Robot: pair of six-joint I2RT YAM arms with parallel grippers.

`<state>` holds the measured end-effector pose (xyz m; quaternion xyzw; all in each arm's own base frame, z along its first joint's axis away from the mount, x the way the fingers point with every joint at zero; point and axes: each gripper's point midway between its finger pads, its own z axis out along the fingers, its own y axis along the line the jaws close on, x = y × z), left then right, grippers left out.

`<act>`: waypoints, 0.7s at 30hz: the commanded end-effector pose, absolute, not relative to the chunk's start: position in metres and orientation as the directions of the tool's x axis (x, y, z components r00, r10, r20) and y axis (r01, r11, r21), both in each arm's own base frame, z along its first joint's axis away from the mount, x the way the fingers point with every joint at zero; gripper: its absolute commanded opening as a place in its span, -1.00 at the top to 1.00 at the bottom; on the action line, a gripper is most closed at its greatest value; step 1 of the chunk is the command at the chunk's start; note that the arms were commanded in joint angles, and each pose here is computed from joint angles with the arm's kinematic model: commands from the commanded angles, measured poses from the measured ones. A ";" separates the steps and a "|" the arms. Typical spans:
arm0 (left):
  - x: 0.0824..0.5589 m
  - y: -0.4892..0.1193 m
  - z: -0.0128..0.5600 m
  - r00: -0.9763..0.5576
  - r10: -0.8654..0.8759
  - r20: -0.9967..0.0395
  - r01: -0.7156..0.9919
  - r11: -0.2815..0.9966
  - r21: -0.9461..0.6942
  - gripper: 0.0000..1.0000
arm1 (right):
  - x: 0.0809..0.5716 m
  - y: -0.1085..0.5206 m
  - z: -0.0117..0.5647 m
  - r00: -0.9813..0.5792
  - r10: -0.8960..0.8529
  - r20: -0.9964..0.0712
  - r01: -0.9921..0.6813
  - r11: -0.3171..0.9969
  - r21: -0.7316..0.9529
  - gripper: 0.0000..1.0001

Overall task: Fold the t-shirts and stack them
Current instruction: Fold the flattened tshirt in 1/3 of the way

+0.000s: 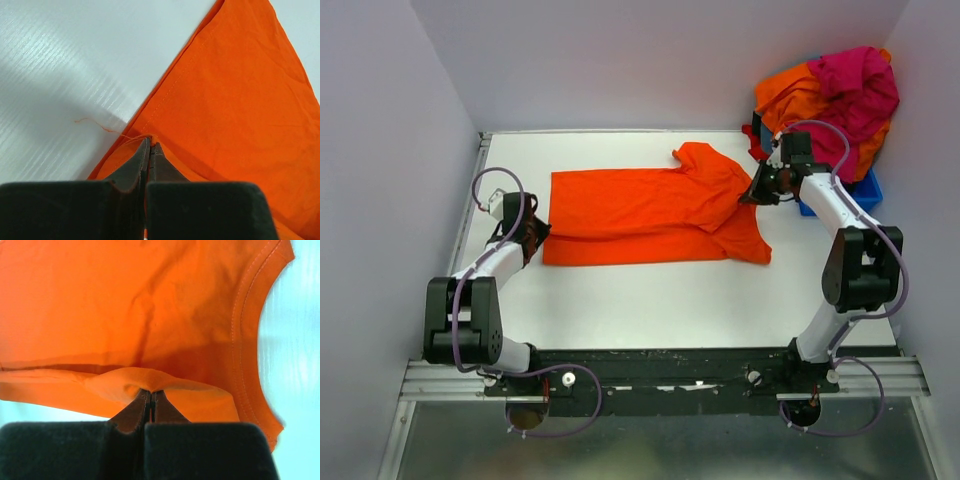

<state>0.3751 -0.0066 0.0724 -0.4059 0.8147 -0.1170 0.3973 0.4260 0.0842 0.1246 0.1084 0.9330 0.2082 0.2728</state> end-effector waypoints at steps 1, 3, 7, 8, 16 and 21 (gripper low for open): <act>0.394 -0.001 0.082 -0.320 -0.739 -0.592 -0.557 0.653 -0.513 1.00 | 0.433 0.080 0.125 -0.834 0.295 -0.466 0.091 0.907 0.411 0.99; 0.398 -0.001 0.082 -0.318 -0.738 -0.595 -0.556 0.654 -0.513 1.00 | 0.439 0.079 0.125 -0.835 0.292 -0.466 0.093 0.910 0.405 0.99; 0.409 -0.001 0.081 -0.313 -0.736 -0.601 -0.541 0.658 -0.524 1.00 | 0.454 0.078 0.122 -0.835 0.298 -0.463 0.105 0.912 0.397 0.98; 0.411 -0.001 0.079 -0.311 -0.739 -0.598 -0.545 0.654 -0.525 1.00 | 0.458 0.078 0.124 -0.834 0.299 -0.463 0.105 0.911 0.399 0.88; 0.413 -0.005 0.090 -0.352 -0.716 -0.603 -0.520 0.685 -0.510 -0.55 | 0.439 0.080 0.155 -0.728 0.405 -0.554 0.125 0.872 0.472 -0.26; 0.370 -0.007 0.111 -0.270 -0.766 -0.584 -0.511 0.628 -0.587 -0.41 | 0.373 0.078 0.126 -0.706 0.493 -0.509 0.206 0.830 0.518 -0.22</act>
